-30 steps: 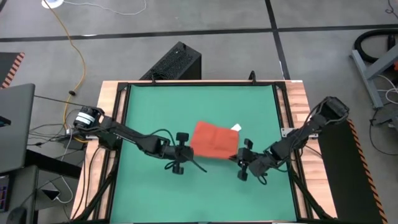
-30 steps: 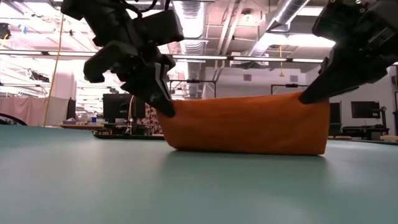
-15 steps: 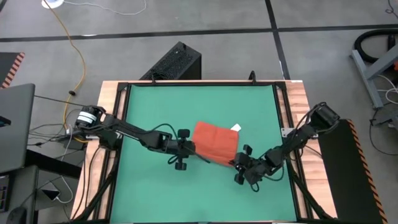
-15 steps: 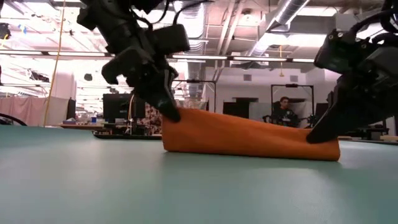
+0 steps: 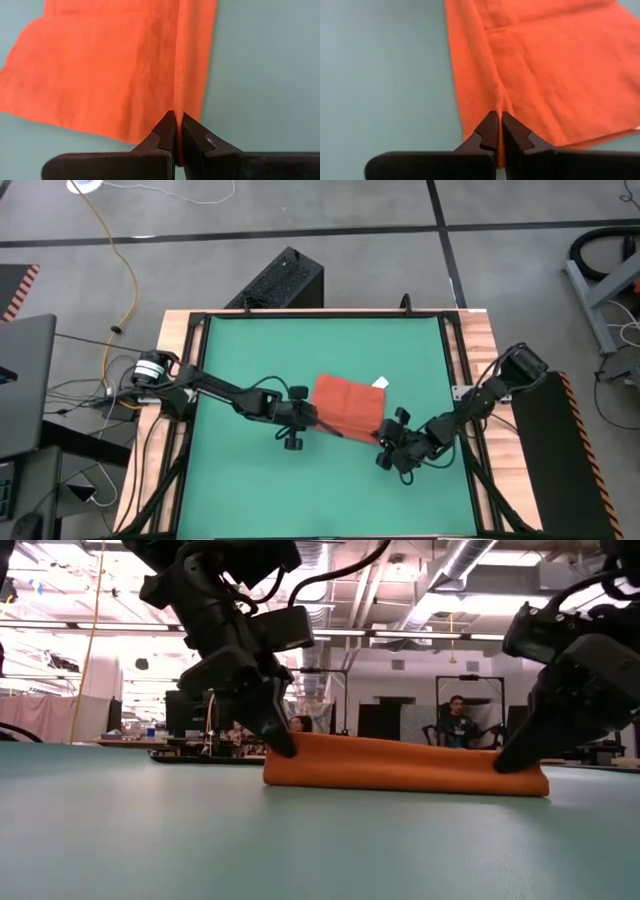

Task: Roll towel
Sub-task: Fold the orange towel

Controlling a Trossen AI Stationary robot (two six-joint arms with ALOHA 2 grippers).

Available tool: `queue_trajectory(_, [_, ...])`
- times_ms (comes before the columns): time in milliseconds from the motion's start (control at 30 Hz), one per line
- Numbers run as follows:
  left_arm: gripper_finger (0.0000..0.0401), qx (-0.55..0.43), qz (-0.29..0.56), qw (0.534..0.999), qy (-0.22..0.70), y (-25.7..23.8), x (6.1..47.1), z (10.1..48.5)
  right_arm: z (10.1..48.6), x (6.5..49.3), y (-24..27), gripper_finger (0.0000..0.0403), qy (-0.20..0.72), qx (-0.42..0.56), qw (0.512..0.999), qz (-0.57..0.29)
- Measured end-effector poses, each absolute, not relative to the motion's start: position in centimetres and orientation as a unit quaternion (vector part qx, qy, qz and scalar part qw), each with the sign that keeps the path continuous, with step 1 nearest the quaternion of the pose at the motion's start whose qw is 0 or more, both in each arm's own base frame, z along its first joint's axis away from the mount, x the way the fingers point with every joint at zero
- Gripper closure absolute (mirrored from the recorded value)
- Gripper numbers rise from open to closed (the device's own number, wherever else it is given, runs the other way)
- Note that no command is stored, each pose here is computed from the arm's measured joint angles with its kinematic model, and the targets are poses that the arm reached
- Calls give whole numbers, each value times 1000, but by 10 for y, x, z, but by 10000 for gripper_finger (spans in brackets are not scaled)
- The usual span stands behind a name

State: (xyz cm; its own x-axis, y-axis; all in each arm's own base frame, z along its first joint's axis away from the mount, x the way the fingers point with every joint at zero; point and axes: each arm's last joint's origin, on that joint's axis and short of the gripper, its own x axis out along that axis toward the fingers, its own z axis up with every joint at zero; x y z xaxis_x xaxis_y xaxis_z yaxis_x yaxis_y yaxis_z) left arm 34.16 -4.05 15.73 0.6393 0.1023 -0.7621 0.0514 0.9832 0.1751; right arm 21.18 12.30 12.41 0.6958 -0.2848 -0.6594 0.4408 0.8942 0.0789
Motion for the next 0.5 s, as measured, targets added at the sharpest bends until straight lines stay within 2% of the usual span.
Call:
queue_trajectory(333, [401,93,15,897,433,-34,355,125,122,212,118,374,349,121,905,-209])
queue_trajectory(500, [401,104,50,891,439,-30,355,120,120,210,117,374,358,127,899,-218])
